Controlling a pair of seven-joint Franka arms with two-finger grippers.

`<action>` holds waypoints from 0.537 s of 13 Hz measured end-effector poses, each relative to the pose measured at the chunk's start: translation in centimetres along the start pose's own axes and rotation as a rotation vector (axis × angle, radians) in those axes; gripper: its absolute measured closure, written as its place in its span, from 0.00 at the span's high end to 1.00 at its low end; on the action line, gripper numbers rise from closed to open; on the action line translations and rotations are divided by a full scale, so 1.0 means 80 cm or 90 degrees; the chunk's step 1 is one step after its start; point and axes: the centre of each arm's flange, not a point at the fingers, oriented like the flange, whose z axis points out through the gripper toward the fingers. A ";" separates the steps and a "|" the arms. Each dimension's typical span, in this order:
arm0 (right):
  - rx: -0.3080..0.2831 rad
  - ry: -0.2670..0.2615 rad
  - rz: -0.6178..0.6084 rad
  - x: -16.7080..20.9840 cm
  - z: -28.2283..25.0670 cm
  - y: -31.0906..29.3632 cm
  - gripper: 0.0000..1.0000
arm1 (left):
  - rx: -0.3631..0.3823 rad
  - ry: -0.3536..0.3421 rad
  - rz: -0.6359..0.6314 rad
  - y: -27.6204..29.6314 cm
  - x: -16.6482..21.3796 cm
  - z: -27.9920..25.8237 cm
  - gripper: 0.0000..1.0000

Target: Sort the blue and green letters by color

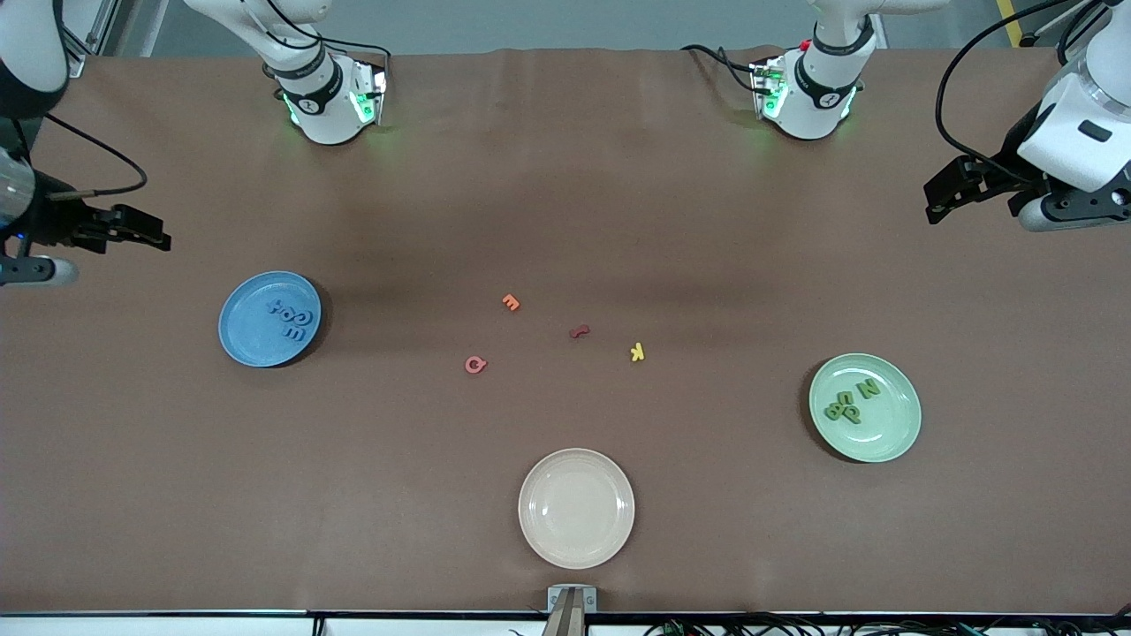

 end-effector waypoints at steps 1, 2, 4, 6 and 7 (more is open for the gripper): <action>-0.001 0.007 0.001 0.000 -0.007 -0.001 0.98 | 0.000 0.000 0.001 -0.001 0.000 0.000 1.00; -0.002 0.014 0.002 0.000 -0.014 -0.002 0.99 | 0.000 0.001 0.006 -0.002 0.000 -0.001 1.00; -0.005 0.043 0.007 0.001 -0.040 -0.007 1.00 | -0.001 0.005 0.016 -0.005 0.001 -0.004 1.00; -0.007 0.064 0.007 0.000 -0.061 -0.008 1.00 | -0.002 0.007 0.016 -0.006 0.001 -0.006 1.00; -0.007 0.069 0.006 0.000 -0.066 -0.009 1.00 | -0.002 0.007 0.016 -0.006 0.001 -0.007 1.00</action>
